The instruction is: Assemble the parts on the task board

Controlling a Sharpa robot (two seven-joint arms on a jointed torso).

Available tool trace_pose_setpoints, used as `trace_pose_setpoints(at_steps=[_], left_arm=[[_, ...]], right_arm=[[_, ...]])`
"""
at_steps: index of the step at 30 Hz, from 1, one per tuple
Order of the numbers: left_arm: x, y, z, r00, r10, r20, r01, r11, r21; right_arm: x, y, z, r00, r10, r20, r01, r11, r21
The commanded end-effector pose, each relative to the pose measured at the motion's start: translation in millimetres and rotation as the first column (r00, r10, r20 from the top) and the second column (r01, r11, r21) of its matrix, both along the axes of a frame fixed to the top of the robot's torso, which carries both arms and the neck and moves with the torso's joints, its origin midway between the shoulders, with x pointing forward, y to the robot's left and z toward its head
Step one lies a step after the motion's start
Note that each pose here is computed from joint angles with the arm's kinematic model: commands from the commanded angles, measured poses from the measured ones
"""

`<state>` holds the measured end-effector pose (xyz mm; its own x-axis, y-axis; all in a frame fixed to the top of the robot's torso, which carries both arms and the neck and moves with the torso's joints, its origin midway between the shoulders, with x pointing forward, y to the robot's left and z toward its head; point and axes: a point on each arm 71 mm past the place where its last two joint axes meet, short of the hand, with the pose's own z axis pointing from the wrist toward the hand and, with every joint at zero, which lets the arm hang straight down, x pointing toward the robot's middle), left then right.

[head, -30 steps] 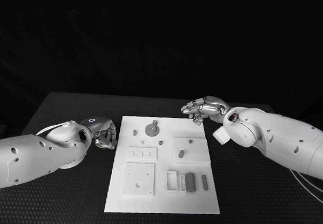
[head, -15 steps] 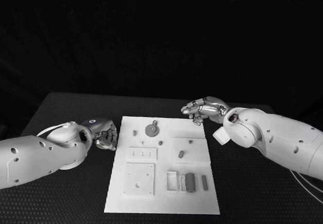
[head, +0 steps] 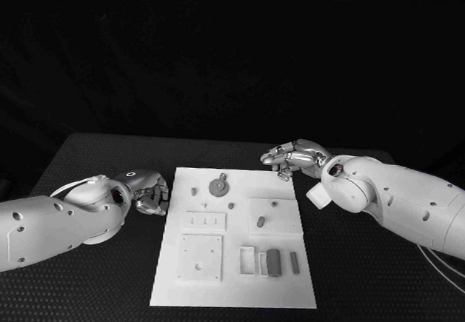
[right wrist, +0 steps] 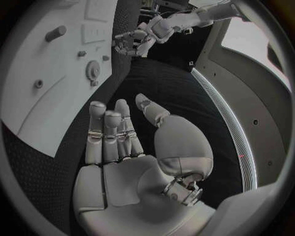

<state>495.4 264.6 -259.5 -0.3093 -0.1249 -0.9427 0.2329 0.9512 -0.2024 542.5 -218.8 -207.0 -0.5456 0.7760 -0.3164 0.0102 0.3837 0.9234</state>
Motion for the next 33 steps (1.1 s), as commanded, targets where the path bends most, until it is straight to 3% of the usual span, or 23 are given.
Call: trace_pose_setpoints(at_steps=[1,14,33], left_arm=[[0.0,-1.2,0.5,1.0,-0.009,-0.005,0.009,1.0,-0.024],[0.7,1.1,-7.1,0.994,-0.009,-0.11,0.011,1.0,0.014],[4.4,0.5,-8.5,0.993,-0.004,-0.121,0.005,1.0,0.009]], right_arm=[[-0.6,1.2,-0.1,1.0,0.015,0.005,-0.015,1.0,0.002],[-0.5,1.2,-1.1,1.0,0.014,0.003,-0.014,1.0,0.001],[-0.6,1.2,-1.5,1.0,0.015,0.002,-0.015,1.0,0.001]])
